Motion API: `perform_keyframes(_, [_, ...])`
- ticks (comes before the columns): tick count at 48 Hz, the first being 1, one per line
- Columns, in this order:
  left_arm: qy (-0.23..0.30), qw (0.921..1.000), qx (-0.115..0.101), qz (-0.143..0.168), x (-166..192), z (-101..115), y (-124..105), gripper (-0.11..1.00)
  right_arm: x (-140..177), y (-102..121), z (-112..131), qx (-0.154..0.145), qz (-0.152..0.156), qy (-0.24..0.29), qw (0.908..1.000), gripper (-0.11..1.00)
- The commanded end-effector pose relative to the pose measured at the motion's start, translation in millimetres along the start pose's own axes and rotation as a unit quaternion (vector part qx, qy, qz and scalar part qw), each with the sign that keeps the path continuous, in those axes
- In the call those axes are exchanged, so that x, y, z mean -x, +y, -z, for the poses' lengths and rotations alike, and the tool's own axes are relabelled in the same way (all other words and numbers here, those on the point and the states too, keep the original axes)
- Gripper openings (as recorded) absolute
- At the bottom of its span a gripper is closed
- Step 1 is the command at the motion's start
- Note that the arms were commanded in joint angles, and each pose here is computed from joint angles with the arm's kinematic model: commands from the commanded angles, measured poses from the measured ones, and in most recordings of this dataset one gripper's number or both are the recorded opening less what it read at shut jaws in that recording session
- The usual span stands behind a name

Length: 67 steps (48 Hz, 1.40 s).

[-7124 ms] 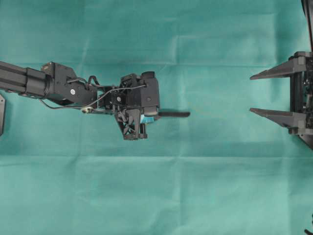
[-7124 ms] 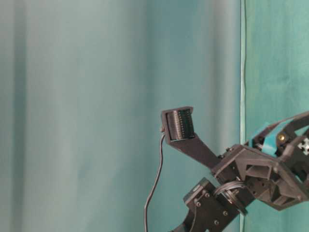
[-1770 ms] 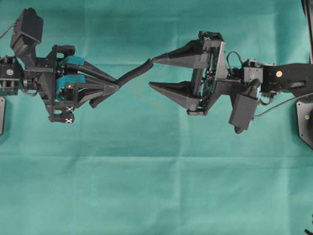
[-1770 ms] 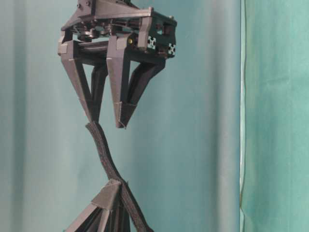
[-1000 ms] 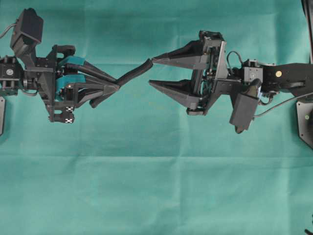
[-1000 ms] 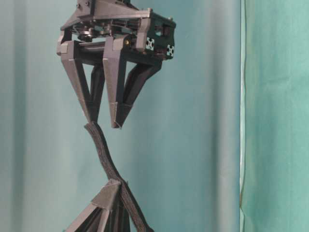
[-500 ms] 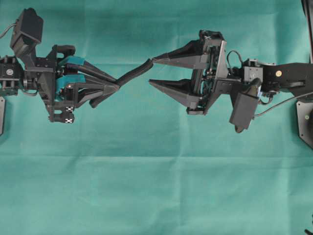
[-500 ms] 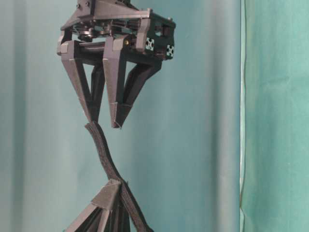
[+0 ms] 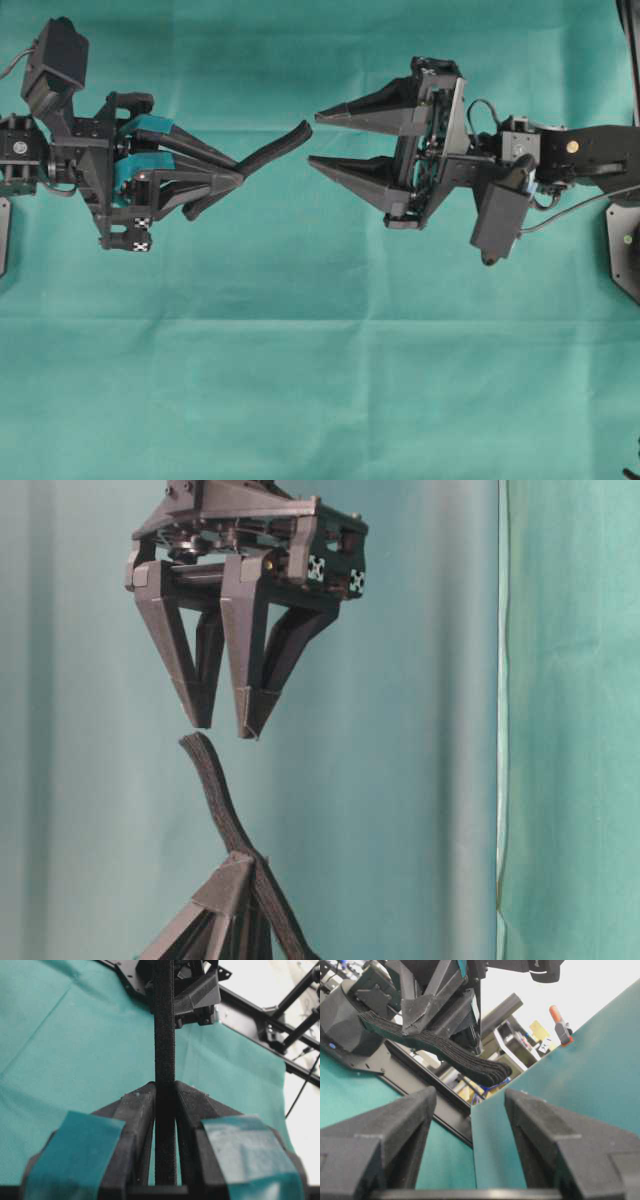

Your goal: Peel off the Velcro with your right arm.

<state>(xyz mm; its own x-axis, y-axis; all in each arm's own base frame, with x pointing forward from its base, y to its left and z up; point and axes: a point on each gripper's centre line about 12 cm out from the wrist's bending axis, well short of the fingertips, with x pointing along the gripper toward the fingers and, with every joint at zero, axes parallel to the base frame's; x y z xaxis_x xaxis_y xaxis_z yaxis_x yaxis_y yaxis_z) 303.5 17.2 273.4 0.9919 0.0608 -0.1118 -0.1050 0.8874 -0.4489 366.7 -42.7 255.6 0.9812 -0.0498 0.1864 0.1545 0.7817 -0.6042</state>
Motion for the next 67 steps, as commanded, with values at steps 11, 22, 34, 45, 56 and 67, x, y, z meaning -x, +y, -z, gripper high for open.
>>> perform_keyframes(11, [-0.014,0.9999,0.000,0.005,1.1,-7.5,-2.6,0.10,-1.6,-9.6,-10.8,0.001,0.015,-0.018,0.9997,0.19])
perform_keyframes(22, [-0.015,0.9999,0.001,0.001,1.2,-8.0,-0.3,0.10,-2.3,-9.2,-12.3,0.002,0.014,-0.021,0.9997,0.19])
perform_keyframes(34, [-0.015,0.9999,0.001,0.000,1.4,-7.6,0.4,0.10,-5.8,-9.1,-11.9,0.002,0.014,-0.022,0.9997,0.19])
perform_keyframes(45, [-0.013,0.9999,0.001,-0.001,1.7,-6.5,1.0,0.10,-7.0,-7.3,-11.4,0.004,0.010,-0.023,0.9997,0.19])
perform_keyframes(56, [-0.014,0.9999,0.001,-0.001,1.7,-6.7,1.4,0.10,-7.0,-5.1,-10.1,0.004,0.006,-0.022,0.9997,0.19])
perform_keyframes(67, [-0.015,0.9999,0.001,-0.002,1.5,-7.5,1.5,0.10,-6.8,-2.7,-7.0,0.002,0.003,-0.017,0.9998,0.19])
